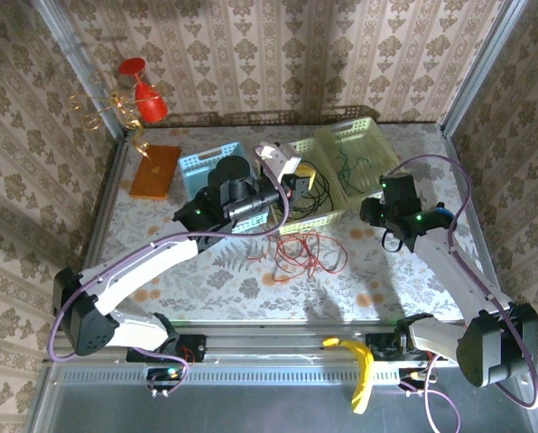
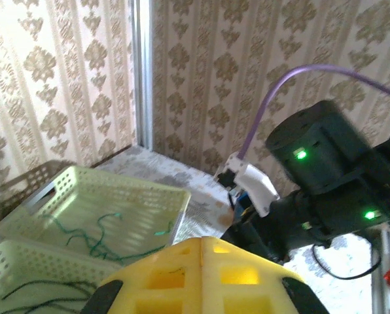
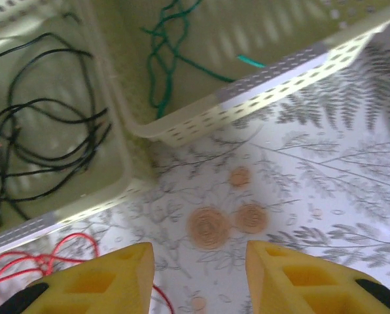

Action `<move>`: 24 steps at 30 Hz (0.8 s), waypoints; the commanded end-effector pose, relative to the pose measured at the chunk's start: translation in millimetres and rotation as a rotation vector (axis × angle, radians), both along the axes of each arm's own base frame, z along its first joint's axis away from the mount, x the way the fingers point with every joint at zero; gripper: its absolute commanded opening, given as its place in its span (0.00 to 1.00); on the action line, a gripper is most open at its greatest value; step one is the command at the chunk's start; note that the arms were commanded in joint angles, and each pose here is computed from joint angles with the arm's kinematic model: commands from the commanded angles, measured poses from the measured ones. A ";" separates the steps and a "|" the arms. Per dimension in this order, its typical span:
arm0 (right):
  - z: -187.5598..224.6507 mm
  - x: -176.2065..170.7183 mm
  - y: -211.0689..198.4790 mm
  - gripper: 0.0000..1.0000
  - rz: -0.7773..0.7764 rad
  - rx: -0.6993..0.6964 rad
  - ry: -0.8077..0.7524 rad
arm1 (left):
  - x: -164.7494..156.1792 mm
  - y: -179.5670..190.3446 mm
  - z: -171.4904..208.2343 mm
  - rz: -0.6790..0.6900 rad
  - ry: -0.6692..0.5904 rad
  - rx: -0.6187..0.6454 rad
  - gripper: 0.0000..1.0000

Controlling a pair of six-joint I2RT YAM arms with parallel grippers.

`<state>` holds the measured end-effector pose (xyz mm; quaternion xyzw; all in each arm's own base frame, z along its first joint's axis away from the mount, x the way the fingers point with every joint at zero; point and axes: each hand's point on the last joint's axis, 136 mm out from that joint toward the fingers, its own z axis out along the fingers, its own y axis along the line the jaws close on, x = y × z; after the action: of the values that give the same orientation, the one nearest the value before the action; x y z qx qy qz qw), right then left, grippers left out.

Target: Untangle the cables

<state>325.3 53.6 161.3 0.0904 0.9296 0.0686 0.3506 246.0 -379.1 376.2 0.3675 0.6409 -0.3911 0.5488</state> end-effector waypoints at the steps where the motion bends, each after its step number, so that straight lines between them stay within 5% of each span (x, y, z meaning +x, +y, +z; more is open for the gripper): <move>1: -15.3 -9.5 34.6 0.45 0.129 0.057 0.069 | 14.0 5.5 -60.7 0.065 0.082 0.165 0.00; 6: -67.3 -34.7 51.8 0.47 0.150 0.009 0.249 | 27.5 9.0 -127.5 0.169 0.220 0.262 0.00; 13: -124.2 -74.4 46.6 0.46 0.154 -0.137 0.482 | 24.7 10.1 -181.9 0.214 0.231 0.408 0.00; 22: -153.8 -83.8 53.3 0.42 0.180 -0.187 0.622 | 18.0 1.6 -200.3 0.186 0.185 0.511 0.00; 24: -154.4 -83.3 53.3 0.34 0.180 -0.219 0.628 | 18.4 2.3 -199.8 0.187 0.184 0.509 0.00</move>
<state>249.6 109.8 12.8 -0.0108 0.9974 -0.0042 0.0709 259.5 -376.9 168.4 0.3899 0.8015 -0.2112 0.4013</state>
